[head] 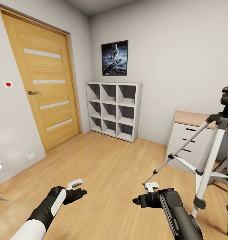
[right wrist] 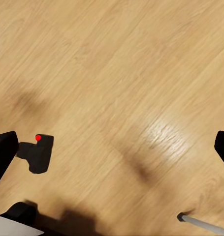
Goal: Attach the digital camera to the camera tripod in the bedroom.
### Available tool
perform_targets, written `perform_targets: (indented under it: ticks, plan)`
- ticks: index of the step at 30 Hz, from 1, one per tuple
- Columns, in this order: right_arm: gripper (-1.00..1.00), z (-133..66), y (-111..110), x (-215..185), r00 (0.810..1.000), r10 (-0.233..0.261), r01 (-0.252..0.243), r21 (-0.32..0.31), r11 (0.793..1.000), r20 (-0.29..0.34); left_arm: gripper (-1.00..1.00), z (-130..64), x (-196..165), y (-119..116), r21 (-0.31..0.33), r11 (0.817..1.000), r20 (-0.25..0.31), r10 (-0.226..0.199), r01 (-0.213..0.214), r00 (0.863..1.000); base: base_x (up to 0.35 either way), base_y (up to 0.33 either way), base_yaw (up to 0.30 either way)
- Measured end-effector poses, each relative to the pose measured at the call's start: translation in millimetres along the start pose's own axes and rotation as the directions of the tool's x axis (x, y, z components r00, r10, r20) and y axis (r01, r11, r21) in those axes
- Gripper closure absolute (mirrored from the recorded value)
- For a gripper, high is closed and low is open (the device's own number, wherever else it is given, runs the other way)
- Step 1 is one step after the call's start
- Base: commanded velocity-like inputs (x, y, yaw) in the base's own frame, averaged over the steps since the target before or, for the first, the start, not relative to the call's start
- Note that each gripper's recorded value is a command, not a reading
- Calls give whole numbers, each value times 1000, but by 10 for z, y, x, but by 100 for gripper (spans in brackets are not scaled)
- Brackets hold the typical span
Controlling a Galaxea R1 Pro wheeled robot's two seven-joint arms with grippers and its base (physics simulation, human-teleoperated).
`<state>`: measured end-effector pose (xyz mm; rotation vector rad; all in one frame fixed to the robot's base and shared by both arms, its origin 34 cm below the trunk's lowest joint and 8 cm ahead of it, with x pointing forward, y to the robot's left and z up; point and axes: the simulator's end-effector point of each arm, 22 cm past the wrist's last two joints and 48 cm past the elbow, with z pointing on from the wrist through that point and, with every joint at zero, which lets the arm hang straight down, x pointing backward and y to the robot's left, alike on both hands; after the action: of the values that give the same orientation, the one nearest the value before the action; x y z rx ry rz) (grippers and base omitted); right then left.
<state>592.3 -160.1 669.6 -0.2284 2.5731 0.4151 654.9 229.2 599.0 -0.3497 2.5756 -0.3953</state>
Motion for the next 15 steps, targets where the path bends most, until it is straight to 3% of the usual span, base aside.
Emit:
perform_targets:
  ticks: [7, 15]
  plan:
    - [-100, 102, -35, 86, 1000, 0, 0, 1, 1000, 0, -100, 125, 125, 80, -15, 1000, -11, 2, -2, 1000, 0, 0, 0]
    - [-100, 222, -69, 188, 1000, -1, 1, 1, 1000, 1, -100, 241, 222, 280, -77, 997, -13, 3, -4, 1000, 0, 0, 0]
